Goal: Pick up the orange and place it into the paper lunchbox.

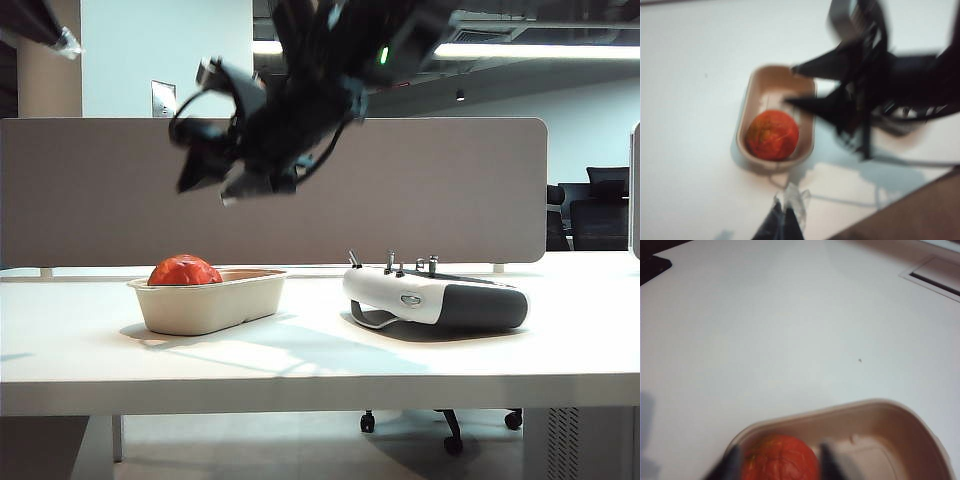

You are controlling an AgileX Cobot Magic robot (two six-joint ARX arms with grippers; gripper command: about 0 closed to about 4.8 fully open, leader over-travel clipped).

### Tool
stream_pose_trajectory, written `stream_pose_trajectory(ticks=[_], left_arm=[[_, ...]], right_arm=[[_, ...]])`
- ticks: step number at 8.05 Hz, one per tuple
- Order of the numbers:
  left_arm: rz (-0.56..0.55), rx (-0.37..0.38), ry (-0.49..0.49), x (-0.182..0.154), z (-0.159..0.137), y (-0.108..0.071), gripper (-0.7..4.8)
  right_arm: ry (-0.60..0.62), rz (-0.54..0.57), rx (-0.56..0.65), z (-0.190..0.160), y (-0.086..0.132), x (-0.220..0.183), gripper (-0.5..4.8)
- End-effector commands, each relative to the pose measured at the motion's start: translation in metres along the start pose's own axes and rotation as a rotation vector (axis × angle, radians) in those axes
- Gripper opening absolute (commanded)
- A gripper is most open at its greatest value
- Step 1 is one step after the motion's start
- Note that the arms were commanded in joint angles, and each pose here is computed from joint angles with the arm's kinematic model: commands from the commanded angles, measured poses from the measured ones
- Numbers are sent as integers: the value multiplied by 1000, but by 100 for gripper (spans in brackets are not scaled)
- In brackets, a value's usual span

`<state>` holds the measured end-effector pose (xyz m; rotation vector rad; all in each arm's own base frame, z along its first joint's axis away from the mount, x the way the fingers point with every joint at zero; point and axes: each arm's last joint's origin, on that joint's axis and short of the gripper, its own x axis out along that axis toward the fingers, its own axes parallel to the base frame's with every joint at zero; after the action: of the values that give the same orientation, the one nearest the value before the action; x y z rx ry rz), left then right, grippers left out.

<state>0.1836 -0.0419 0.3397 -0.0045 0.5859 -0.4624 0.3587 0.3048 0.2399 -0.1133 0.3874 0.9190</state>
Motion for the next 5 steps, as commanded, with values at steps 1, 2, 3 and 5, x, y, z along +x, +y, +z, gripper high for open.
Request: stream_pose_trajectory(ticks=[1,2,3,5], left_arm=[[-3,19,19,-2,-1,-1,-6],[-8,20,14,-3,-1,-1,-5],[-7,22,8,-5,-1,-2,-6],[-57,27,-32,-18,-2,-7,-5]], right_arm=[[77,-13,13,15,6,-26,-5],[202,-56,33,25,12,-59,-5],[235,-56,40,27,14,-67,-5],[356,-73,55,43,29,-126,-5]])
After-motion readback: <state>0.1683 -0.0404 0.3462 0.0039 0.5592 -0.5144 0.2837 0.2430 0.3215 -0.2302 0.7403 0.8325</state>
